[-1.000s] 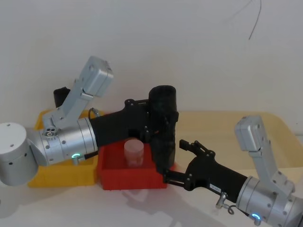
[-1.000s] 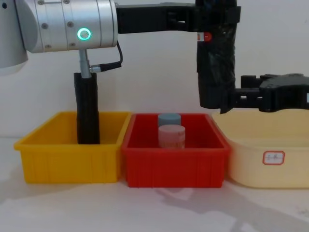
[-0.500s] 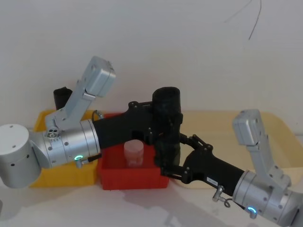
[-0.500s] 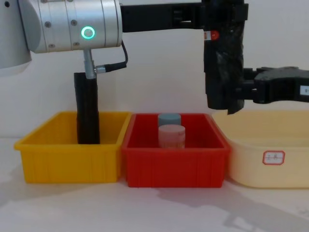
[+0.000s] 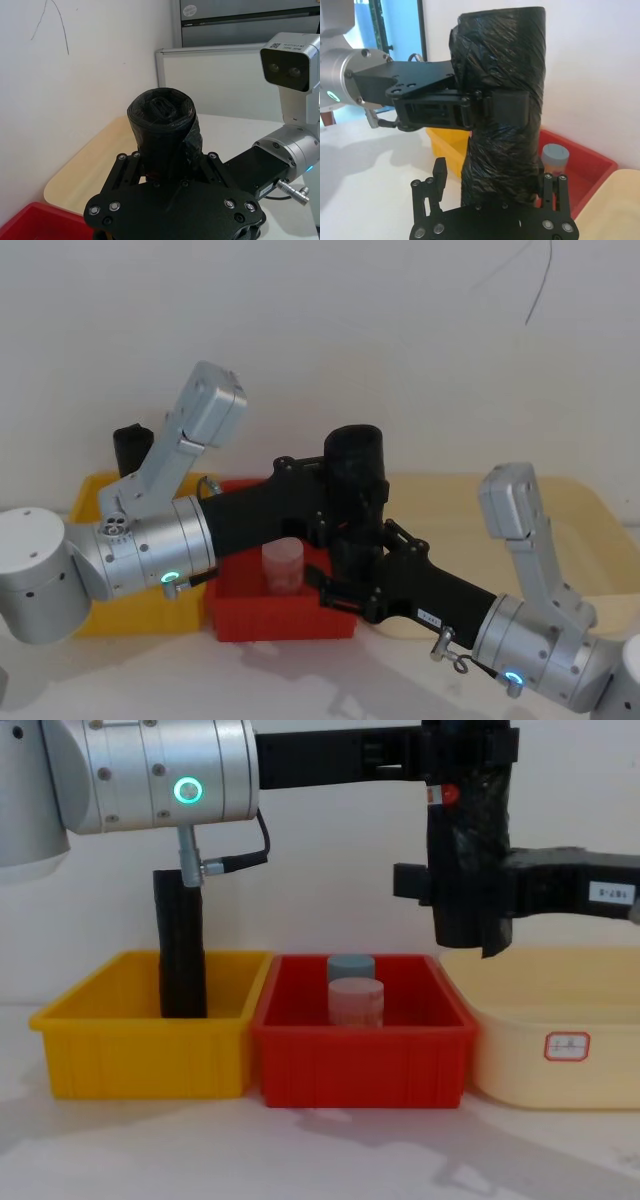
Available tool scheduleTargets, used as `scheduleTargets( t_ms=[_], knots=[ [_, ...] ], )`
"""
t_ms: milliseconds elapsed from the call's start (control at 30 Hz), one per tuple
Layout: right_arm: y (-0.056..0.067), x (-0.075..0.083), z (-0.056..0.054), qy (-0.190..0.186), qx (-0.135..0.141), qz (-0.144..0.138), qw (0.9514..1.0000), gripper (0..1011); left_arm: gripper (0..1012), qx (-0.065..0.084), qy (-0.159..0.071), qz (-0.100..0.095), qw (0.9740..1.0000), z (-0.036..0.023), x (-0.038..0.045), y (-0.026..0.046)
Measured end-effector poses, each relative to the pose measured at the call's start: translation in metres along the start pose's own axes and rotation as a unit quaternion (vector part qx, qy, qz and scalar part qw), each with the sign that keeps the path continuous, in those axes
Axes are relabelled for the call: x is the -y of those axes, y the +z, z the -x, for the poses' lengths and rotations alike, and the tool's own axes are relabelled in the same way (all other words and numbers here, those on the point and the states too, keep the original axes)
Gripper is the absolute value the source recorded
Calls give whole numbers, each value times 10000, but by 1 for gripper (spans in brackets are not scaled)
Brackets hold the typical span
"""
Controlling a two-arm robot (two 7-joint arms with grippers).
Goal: Pick up the garbage bag with the one hand and transfer it to the other hand.
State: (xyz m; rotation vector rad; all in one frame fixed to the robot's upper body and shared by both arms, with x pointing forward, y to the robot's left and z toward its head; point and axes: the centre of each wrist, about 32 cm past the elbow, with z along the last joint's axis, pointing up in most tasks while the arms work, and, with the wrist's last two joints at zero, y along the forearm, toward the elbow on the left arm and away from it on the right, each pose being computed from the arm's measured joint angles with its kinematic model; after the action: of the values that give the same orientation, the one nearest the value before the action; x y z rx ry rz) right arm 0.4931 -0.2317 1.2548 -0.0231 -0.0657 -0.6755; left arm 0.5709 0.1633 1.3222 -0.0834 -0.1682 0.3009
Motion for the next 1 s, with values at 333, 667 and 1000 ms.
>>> scheduleTargets(
  t_ms=[333,667,1000],
  knots=[
    [5,-44,16,87,-98,-59,9999,978,381,-10,30,15,10000,13,4,-8],
    [7,-64,24,132,-142,-81,9998,744,380,-14,42,28,10000,20,7,-10],
    [7,-72,28,149,-163,-93,9997,637,381,-16,49,31,10000,23,8,-13]
  ],
)
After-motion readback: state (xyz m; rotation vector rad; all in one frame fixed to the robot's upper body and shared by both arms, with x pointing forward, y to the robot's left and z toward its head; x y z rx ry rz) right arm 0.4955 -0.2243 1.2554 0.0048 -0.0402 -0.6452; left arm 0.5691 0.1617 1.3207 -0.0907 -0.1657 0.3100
